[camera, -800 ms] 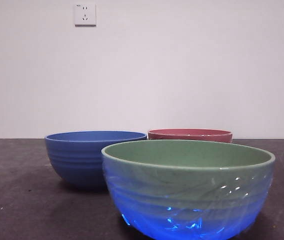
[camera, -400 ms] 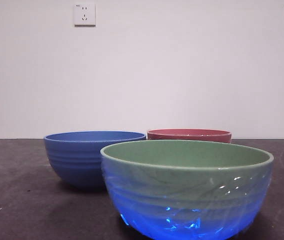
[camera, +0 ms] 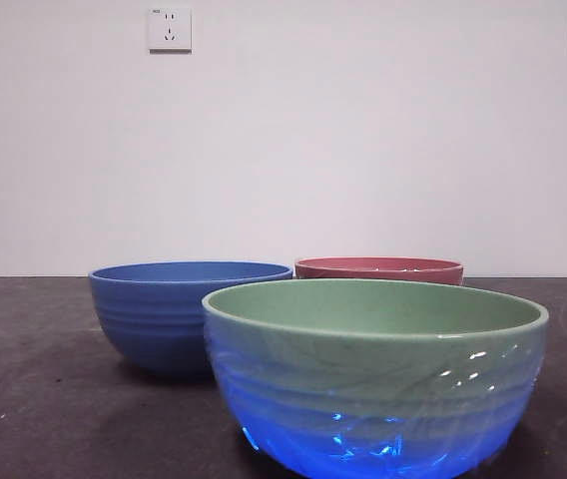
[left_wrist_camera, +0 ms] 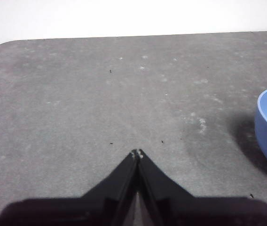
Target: Pick up the green bowl on the top,put the green bowl on the left,pick up the red bowl in the middle,put the red bowl on the right
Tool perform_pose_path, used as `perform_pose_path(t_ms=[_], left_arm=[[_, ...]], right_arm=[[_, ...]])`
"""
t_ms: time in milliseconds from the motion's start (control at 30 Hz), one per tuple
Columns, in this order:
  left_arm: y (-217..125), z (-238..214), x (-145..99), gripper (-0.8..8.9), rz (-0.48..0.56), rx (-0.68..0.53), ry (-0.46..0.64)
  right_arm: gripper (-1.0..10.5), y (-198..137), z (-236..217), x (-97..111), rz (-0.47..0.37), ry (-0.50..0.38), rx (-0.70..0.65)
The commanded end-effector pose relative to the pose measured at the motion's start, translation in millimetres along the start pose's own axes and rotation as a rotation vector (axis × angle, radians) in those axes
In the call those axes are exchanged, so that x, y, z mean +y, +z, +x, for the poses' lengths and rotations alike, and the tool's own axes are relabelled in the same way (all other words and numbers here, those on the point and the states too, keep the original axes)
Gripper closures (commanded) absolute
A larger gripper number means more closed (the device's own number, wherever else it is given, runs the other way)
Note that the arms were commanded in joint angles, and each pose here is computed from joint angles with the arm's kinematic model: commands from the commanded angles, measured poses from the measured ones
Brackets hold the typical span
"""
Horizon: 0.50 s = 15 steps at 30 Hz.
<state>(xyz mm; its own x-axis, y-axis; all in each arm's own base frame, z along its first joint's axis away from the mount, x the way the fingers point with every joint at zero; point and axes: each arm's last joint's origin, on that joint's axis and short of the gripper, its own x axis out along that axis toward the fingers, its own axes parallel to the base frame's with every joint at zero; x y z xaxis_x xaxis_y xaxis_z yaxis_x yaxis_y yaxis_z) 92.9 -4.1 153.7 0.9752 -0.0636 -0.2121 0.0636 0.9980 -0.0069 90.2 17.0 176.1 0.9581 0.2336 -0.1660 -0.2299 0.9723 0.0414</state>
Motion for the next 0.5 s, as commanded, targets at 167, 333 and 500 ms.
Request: perform_pose_path(t_ms=[167, 333, 500], left_arm=[[-5, 2, 0, 8.17, -0.004, 0.012, 0.003], [-5, 2, 0, 8.17, -0.004, 0.012, 0.003], [-5, 2, 0, 8.17, -0.004, 0.012, 0.003]], right_arm=[[9.6, -22, 7, -2, -0.003, -0.003, 0.008], [9.6, -26, 8, -2, -0.003, -0.008, 0.013], [9.6, -26, 8, -2, -0.002, -0.008, 0.017]])
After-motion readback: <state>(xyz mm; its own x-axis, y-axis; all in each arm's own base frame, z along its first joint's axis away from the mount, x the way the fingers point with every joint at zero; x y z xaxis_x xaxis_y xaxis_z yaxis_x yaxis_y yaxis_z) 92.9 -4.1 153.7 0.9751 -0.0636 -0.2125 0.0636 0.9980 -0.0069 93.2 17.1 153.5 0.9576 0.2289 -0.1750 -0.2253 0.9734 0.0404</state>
